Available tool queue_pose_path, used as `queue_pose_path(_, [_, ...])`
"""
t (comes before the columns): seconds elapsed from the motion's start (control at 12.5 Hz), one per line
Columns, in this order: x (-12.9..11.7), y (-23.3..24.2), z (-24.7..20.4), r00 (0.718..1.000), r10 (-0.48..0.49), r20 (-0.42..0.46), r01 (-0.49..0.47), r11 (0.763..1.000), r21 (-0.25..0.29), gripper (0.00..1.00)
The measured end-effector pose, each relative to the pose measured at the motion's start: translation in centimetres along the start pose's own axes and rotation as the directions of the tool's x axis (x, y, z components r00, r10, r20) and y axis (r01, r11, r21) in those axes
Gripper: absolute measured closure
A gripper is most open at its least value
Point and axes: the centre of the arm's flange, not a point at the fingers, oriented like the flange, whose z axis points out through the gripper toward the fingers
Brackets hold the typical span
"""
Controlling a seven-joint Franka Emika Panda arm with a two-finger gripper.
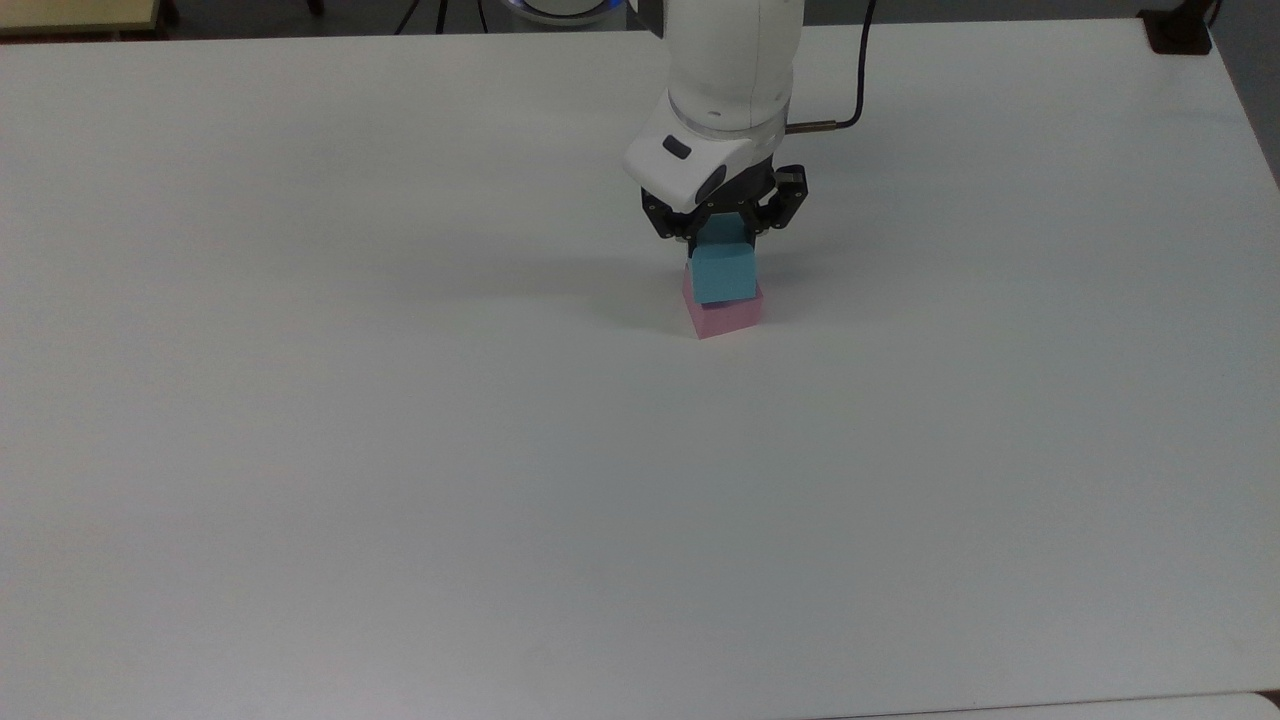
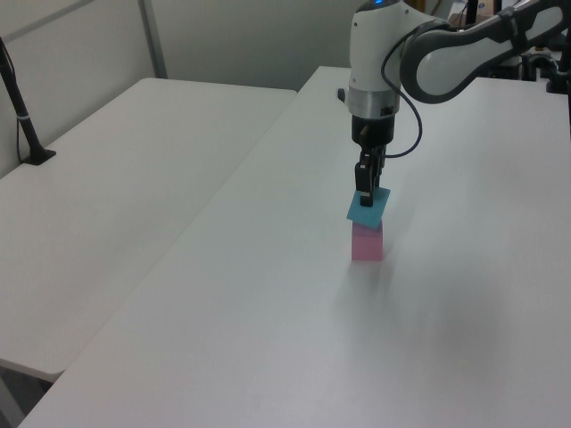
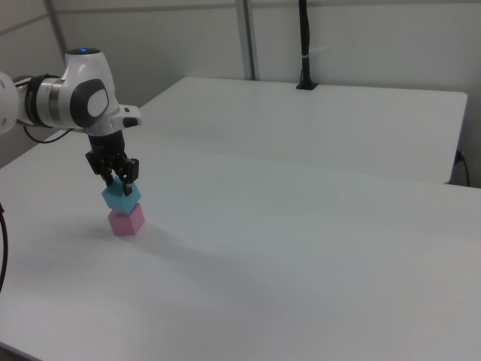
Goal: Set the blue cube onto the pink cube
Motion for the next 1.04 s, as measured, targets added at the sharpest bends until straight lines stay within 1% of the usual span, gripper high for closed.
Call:
queue_pose_path(0.24, [0.11, 0.18, 0.01, 0.992, -0.125, 0.0, 0.125, 0.992, -0.004, 0.48])
queue_pose_path(0.48, [-0.13, 0.36, 0.18, 0.983, -0.184, 0.027, 0.185, 0.982, -0.034, 0.48])
queue_pose_path(0.56, [-0.23, 0.26, 0.37, 0.981, -0.189, 0.037, 0.19, 0.981, -0.04, 0.45])
queue_pose_path(0.72, [-0.3, 0.1, 0.78, 0.98, -0.192, 0.048, 0.194, 0.98, -0.04, 0.36])
queue_pose_path(0.8, [-0.3, 0.1, 0.84, 0.981, -0.186, 0.049, 0.188, 0.981, -0.041, 0.27])
queue_pose_path(0.88, [-0.31, 0.04, 0.85, 0.984, -0.17, 0.048, 0.172, 0.984, -0.041, 0.21])
queue_pose_path(0.96, [-0.33, -0.07, 0.86, 0.986, -0.158, 0.048, 0.16, 0.986, -0.042, 0.21])
queue_pose_path(1.04, [-0.38, -0.3, 0.87, 0.988, -0.144, 0.047, 0.146, 0.988, -0.043, 0.09])
